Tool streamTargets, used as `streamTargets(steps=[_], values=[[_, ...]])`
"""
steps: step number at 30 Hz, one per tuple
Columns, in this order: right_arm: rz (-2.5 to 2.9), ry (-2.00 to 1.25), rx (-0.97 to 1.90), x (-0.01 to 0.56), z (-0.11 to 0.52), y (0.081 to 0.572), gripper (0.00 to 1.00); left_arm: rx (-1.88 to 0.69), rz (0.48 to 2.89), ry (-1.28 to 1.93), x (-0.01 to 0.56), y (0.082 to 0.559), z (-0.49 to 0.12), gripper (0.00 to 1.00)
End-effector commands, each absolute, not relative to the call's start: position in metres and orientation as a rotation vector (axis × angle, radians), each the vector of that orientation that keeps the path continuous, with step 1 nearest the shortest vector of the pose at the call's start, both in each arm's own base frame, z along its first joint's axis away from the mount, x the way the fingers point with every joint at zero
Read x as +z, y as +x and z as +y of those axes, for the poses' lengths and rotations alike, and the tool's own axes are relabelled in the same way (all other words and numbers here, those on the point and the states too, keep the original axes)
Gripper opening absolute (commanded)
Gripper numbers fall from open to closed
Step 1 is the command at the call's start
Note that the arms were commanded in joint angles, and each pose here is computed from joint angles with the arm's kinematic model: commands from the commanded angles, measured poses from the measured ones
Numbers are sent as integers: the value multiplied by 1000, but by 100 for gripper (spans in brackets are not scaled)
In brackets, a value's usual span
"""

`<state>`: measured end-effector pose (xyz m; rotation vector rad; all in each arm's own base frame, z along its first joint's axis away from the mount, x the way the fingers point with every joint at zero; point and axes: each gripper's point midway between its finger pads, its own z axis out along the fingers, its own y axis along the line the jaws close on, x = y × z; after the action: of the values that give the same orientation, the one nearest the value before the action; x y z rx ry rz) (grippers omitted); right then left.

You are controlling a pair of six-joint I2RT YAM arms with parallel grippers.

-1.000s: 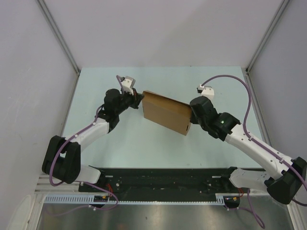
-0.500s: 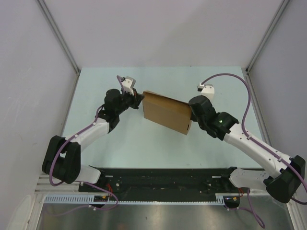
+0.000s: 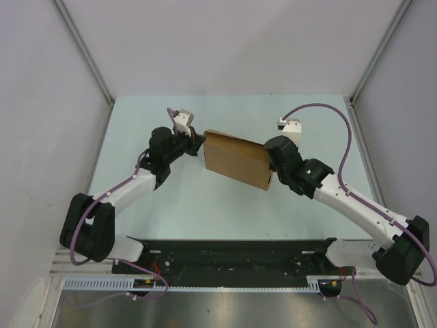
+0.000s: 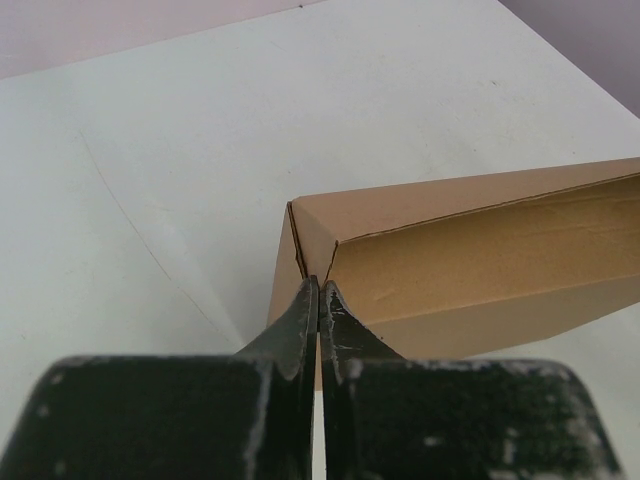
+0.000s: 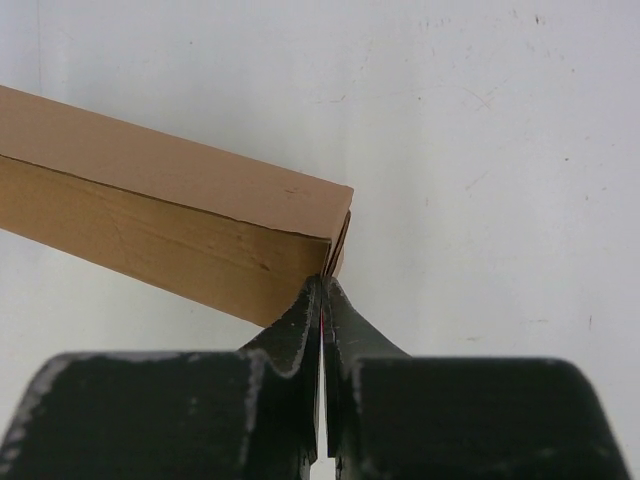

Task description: Fold the paper box

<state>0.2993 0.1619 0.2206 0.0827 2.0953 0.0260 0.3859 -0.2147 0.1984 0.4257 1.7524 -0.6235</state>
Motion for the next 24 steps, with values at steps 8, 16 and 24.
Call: streamTargets(steps=[8,16,24], values=[[2070,102,14,228,170,298,0,-629,1881,468,164,367,-218,0],[2097,102,4,212,163,288,0,-626,1896,462,161,366,-217,1],[2150,107,-15,181,155,274,0,-628,1911,462,155,362,-219,0]])
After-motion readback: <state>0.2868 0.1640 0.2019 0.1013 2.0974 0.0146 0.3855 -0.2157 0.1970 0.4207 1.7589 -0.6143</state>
